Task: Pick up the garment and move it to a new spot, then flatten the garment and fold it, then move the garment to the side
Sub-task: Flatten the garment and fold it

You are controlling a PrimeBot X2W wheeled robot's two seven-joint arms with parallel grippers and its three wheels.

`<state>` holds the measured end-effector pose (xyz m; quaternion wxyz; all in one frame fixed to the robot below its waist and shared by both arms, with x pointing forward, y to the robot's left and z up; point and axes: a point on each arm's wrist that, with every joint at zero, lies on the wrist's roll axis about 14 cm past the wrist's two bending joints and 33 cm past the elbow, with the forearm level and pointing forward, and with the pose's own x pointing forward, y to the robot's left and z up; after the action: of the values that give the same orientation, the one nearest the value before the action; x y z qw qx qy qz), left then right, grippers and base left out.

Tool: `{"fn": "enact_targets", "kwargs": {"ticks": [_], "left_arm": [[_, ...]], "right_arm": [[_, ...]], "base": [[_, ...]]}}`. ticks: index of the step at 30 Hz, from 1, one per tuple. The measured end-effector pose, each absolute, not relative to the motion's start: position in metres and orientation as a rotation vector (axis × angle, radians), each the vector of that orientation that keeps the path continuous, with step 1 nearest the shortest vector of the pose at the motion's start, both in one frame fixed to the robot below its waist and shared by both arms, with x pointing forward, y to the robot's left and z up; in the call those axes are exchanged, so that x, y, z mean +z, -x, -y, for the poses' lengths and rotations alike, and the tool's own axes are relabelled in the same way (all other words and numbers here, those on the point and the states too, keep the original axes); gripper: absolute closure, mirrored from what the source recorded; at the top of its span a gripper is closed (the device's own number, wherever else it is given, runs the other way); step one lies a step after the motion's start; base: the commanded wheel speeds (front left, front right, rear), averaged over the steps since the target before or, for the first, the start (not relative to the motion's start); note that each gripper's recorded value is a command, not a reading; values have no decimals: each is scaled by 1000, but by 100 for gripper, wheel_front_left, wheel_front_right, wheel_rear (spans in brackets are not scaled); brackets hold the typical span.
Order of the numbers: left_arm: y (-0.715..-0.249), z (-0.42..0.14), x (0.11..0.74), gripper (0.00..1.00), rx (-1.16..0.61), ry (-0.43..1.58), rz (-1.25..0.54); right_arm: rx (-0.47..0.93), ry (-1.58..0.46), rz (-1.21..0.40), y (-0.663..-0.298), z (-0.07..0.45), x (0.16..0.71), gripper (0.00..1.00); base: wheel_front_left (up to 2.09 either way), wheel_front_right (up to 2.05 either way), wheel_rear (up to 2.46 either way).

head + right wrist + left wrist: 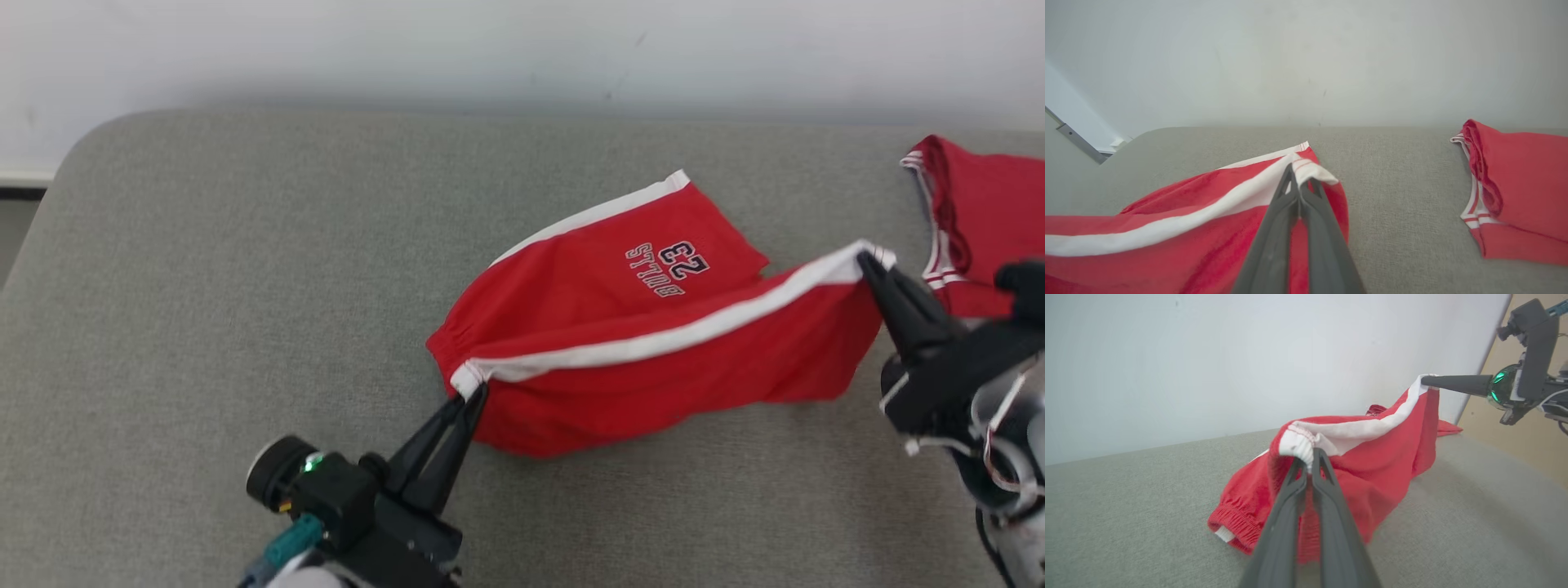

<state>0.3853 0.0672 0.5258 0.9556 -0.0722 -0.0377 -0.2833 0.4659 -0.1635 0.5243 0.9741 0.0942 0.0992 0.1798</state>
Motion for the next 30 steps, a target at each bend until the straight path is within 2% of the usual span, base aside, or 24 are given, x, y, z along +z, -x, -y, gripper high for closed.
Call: {"fn": "enact_targets", "kwargs": {"ticks": [6, 14, 22, 30], "left_arm": [[-421, -80, 524, 100, -526, 127, 79], [-459, -93, 505, 100, -476, 114, 27], [-478, -95, 479, 100, -465, 120, -41], [-489, -111, 466, 100, -401, 125, -73]], "right_arm": [[370, -137, -241, -527, 152, 518, 100], [375, -102, -299, -583, 133, 495, 100], [416, -42, -359, -617, 100, 461, 100], [407, -13, -384, -640, 89, 443, 100]], "base": [[0, 0, 0], [0, 0, 0], [0, 0, 0], [0, 0, 0]]}}
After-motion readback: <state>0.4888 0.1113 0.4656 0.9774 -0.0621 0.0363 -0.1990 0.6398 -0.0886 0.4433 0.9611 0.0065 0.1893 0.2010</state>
